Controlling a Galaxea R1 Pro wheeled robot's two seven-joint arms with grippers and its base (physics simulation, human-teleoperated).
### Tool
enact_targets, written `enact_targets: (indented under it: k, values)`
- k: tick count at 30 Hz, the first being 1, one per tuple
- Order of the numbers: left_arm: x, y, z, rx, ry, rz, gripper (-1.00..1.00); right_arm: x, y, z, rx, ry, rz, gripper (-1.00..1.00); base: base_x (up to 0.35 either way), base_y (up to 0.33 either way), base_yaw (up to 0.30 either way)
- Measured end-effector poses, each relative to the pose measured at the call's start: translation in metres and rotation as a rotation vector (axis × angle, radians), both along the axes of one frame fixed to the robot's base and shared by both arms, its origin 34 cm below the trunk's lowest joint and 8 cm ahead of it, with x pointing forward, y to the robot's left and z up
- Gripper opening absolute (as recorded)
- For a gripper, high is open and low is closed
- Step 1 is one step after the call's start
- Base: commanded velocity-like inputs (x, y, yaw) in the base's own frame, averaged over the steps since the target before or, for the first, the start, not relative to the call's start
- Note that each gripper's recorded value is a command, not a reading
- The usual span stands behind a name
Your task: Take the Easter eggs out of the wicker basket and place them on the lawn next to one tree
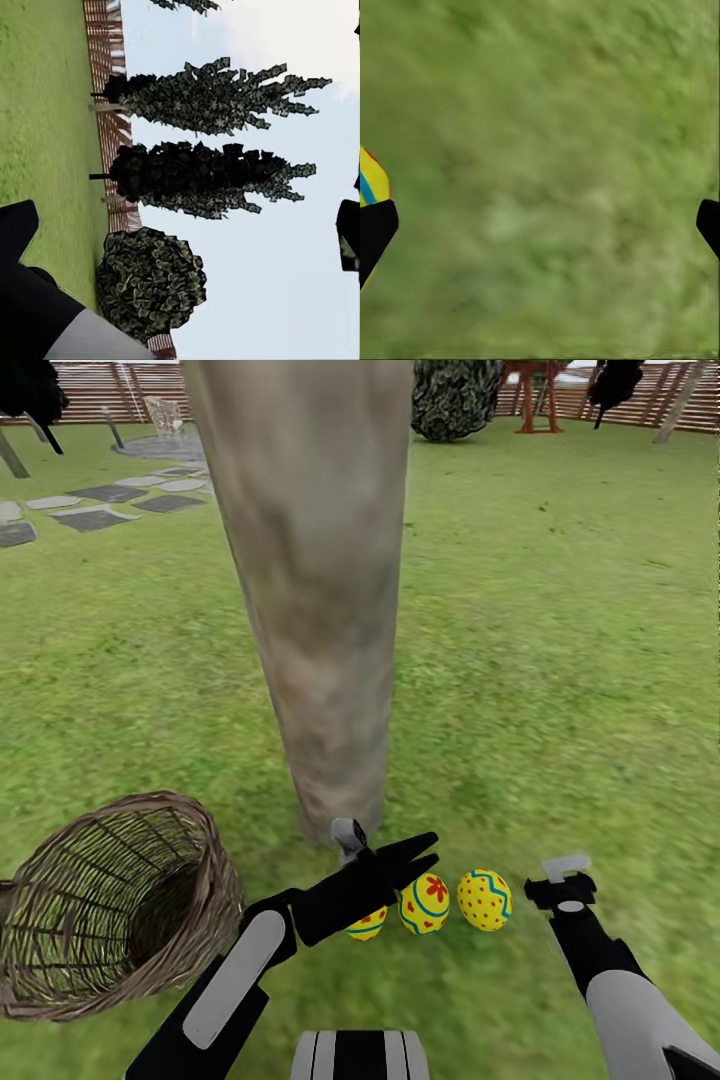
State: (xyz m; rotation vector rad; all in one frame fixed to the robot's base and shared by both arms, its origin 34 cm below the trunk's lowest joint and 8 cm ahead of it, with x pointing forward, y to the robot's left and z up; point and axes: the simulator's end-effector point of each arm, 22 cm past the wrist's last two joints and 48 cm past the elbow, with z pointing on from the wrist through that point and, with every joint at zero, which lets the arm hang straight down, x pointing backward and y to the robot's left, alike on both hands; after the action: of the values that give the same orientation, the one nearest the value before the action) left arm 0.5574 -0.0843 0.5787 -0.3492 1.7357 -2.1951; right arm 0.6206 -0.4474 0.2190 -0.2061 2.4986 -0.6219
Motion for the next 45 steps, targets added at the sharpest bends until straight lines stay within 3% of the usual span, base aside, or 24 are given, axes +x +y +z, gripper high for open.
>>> enact_targets:
  k: [5,8,17,22,31,41,45]
  values:
    - [0.001,-0.006,-0.010,0.084,0.024,0.001,1.00,-0.022,0.012,-0.016,0.120,0.073,0.045,1.00,0.000,0.000,0.000]
    - [0.000,-0.009,-0.018,0.142,0.040,-0.001,1.00,-0.027,0.013,-0.015,0.153,0.086,0.060,1.00,0.000,0.000,0.000]
    - [-0.041,-0.032,-0.029,0.242,0.029,-0.101,1.00,-0.068,0.022,-0.026,0.186,0.147,0.062,1.00,0.000,0.000,0.000]
    - [-0.049,-0.027,-0.046,0.298,0.049,-0.115,1.00,-0.087,0.024,-0.028,0.192,0.170,0.060,1.00,0.000,0.000,0.000]
    - [-0.044,-0.017,-0.039,0.321,0.065,-0.114,1.00,-0.084,0.025,-0.009,0.194,0.173,0.061,1.00,-0.244,0.072,0.000]
    - [-0.029,-0.009,-0.021,0.335,0.064,-0.070,1.00,-0.097,0.036,0.000,0.223,0.217,0.059,1.00,-0.323,0.105,0.000]
    - [-0.025,-0.001,-0.046,0.383,0.126,-0.052,1.00,-0.106,0.043,0.002,0.240,0.241,0.061,1.00,-0.284,0.095,0.000]
